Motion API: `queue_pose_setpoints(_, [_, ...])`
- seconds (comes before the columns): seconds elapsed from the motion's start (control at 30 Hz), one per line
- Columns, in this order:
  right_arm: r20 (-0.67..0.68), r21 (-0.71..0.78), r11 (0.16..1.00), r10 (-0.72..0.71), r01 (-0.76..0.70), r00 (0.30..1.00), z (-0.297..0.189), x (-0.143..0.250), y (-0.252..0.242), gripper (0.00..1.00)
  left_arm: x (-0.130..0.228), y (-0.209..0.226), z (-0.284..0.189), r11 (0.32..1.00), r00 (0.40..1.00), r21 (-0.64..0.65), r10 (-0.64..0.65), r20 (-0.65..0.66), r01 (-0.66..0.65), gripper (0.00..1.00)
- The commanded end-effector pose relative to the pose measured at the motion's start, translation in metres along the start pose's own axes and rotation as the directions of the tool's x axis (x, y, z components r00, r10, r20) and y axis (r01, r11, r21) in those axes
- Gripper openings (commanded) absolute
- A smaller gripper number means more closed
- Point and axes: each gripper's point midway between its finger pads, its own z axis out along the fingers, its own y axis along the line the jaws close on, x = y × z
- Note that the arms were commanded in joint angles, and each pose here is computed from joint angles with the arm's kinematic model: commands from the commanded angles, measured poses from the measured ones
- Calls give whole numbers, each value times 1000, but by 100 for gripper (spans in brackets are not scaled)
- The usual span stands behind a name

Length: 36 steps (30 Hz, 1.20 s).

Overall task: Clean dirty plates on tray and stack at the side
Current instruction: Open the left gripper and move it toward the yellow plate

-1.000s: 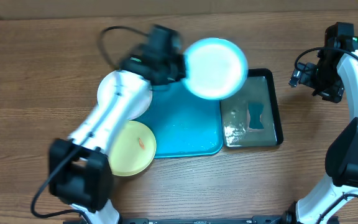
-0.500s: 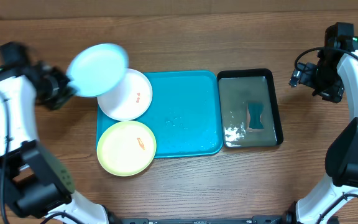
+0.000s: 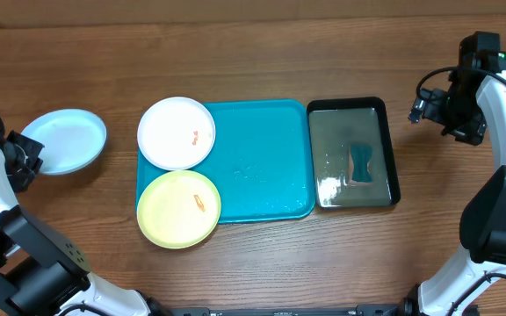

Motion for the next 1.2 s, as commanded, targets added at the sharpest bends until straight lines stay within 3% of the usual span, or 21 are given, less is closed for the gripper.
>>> queue_pose_setpoints(0.0, [30, -8, 1000, 8, -8, 1000, -9, -4, -1, 100, 3, 15, 16, 996, 1000, -83, -16, 27, 18, 4])
queue_pose_setpoints(0.3, [30, -8, 1000, 8, -8, 1000, -9, -4, -1, 100, 17, 2, 53, 1000, 1000, 26, 10, 26, -11, 8])
queue_pose_setpoints(0.37, [30, -8, 1000, 8, -8, 1000, -9, -4, -1, 100, 16, 1, 55, 999, 999, 34, 22, 34, -23, 33])
queue_pose_setpoints(0.43, [30, -8, 1000, 8, -8, 1000, -9, -4, -1, 100, 17, -5, 54, 997, 999, 64, 41, 28, -42, 66])
queue_pose_setpoints(0.47, [30, -8, 1000, 8, -8, 1000, -9, -4, -1, 100, 17, -10, 52, 994, 998, 91, 51, 21, -53, 73])
queue_pose_setpoints(0.57, [30, -8, 1000, 8, -8, 1000, -9, -4, -1, 100, 21, -35, 38, 971, 995, 221, 102, -18, -95, 82])
queue_pose_setpoints(0.67, [30, -8, 1000, 8, -8, 1000, -9, -4, -1, 100, 24, -57, 13, 936, 986, 326, 157, -59, -129, 71])
queue_pose_setpoints(0.8, [30, -8, 1000, 8, -8, 1000, -9, -4, -1, 100, 44, -86, -22, 882, 956, 426, 272, -110, -202, 38])
queue_pose_setpoints(0.87, [30, -8, 1000, 8, -8, 1000, -9, -4, -1, 100, 63, -96, -35, 859, 929, 453, 338, -148, -240, 18])
queue_pose_setpoints(0.93, [30, -8, 1000, 8, -8, 1000, -9, -4, -1, 100, 89, -100, -46, 831, 888, 481, 415, -200, -280, 4])
queue_pose_setpoints(1.17, [30, -8, 1000, 8, -8, 1000, -9, -4, -1, 100, 166, -85, -65, 749, 703, 509, 627, -336, -424, 4])
